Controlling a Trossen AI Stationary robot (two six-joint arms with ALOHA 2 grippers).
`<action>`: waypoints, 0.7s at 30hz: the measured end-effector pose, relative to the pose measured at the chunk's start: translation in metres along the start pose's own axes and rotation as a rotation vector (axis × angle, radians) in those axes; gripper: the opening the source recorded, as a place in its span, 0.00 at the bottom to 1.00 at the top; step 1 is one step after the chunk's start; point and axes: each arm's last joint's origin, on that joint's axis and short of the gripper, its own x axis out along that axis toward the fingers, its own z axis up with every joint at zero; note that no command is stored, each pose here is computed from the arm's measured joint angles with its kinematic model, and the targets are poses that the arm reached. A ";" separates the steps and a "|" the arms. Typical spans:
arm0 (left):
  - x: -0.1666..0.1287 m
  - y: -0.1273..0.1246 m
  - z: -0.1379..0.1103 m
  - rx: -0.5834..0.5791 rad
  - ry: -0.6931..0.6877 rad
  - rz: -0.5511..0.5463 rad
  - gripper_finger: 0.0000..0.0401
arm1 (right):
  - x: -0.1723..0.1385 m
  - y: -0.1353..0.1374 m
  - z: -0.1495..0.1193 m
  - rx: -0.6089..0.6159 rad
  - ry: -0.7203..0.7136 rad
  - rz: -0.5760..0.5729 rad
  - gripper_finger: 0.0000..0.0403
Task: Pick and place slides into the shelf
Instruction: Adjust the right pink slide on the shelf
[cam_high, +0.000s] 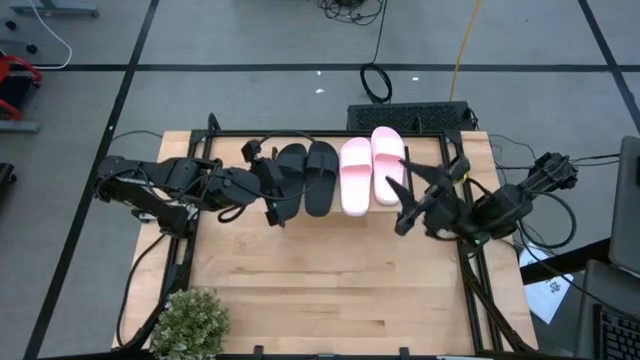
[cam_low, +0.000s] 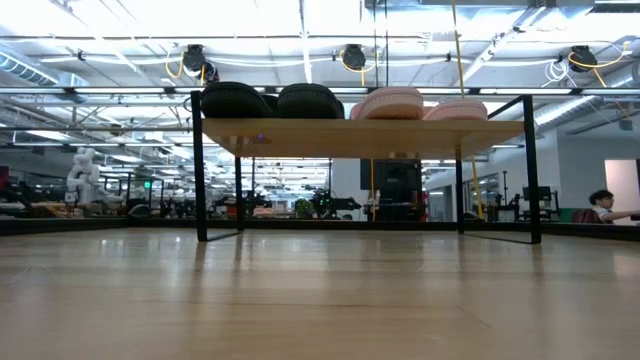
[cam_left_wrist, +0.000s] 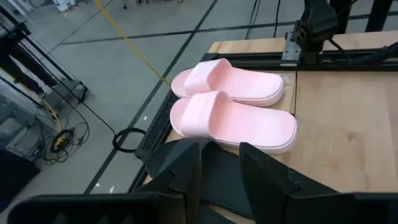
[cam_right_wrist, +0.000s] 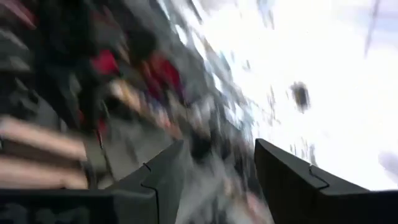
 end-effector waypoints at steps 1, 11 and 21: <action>-0.002 0.002 0.000 0.009 -0.006 0.001 0.28 | 0.000 0.000 0.002 -0.022 -0.070 0.017 0.45; -0.084 0.065 0.025 -0.056 -0.244 0.027 0.28 | 0.006 -0.079 0.040 -0.072 -0.307 -0.058 0.45; -0.138 0.105 0.024 -0.145 -0.388 -0.018 0.28 | 0.004 -0.163 0.051 -0.024 -0.333 0.348 0.45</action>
